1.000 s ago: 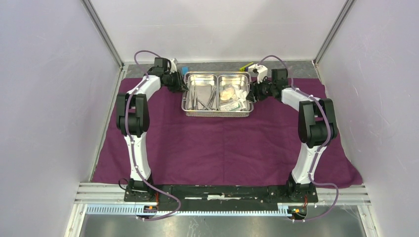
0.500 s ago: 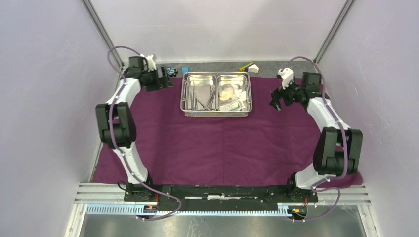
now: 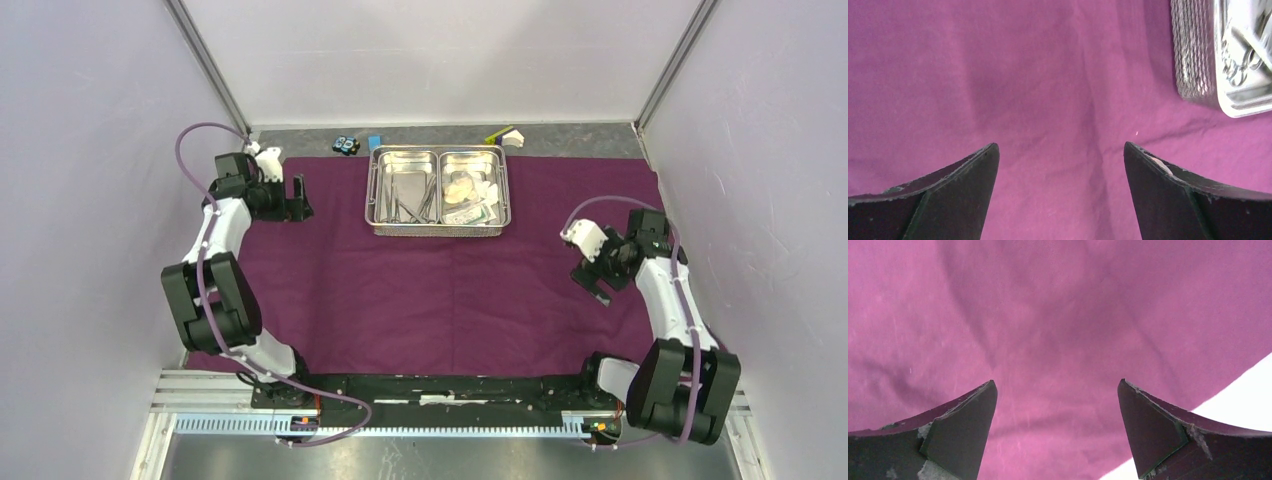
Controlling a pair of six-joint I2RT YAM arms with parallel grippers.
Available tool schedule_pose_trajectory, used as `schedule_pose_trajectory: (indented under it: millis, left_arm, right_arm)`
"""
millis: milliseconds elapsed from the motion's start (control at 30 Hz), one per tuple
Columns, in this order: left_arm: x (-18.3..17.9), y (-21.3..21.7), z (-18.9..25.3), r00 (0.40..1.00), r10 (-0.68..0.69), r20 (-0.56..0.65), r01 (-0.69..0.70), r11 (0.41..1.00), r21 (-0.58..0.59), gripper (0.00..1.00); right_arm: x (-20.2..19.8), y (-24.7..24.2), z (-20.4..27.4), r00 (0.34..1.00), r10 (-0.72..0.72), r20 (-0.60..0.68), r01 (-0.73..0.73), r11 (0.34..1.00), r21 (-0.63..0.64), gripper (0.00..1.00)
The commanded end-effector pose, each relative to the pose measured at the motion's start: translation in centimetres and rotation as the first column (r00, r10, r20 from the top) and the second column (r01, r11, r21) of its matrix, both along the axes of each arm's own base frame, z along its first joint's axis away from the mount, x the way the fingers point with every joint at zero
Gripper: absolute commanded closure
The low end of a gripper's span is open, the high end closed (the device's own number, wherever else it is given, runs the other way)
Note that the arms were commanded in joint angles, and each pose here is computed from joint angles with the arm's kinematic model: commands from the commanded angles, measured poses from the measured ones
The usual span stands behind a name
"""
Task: Open and lay out the surgical kit
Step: Smooth out the surgical kit at the center of the board.
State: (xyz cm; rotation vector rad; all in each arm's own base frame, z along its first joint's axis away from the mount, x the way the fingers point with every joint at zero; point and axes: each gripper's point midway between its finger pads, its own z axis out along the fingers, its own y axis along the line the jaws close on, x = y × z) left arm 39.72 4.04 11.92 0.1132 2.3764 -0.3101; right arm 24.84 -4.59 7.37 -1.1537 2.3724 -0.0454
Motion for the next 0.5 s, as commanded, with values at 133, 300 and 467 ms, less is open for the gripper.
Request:
schedule_pose_trajectory:
  millis: [133,300,467]
  left_arm:
    - [-5.5,2.6,0.9,0.996,-0.094,0.001,0.089,0.95,0.298,0.0]
    - [-7.3,3.3,0.4,0.996,-0.09,-0.018,0.09,0.928,0.361,0.0]
    - [-7.6,3.8,0.3,0.995,-0.092,-0.026,0.095,0.913,0.396,0.0]
  right_arm:
    - [-7.8,-2.1,-2.5,0.97,0.112,-0.215,-0.145,0.979,-0.145,0.02]
    - [-10.0,-2.6,-3.8,0.955,0.115,-0.274,-0.164,0.973,-0.165,0.04]
    - [-11.9,-3.4,-4.8,0.934,0.102,-0.342,-0.181,0.961,-0.207,0.04]
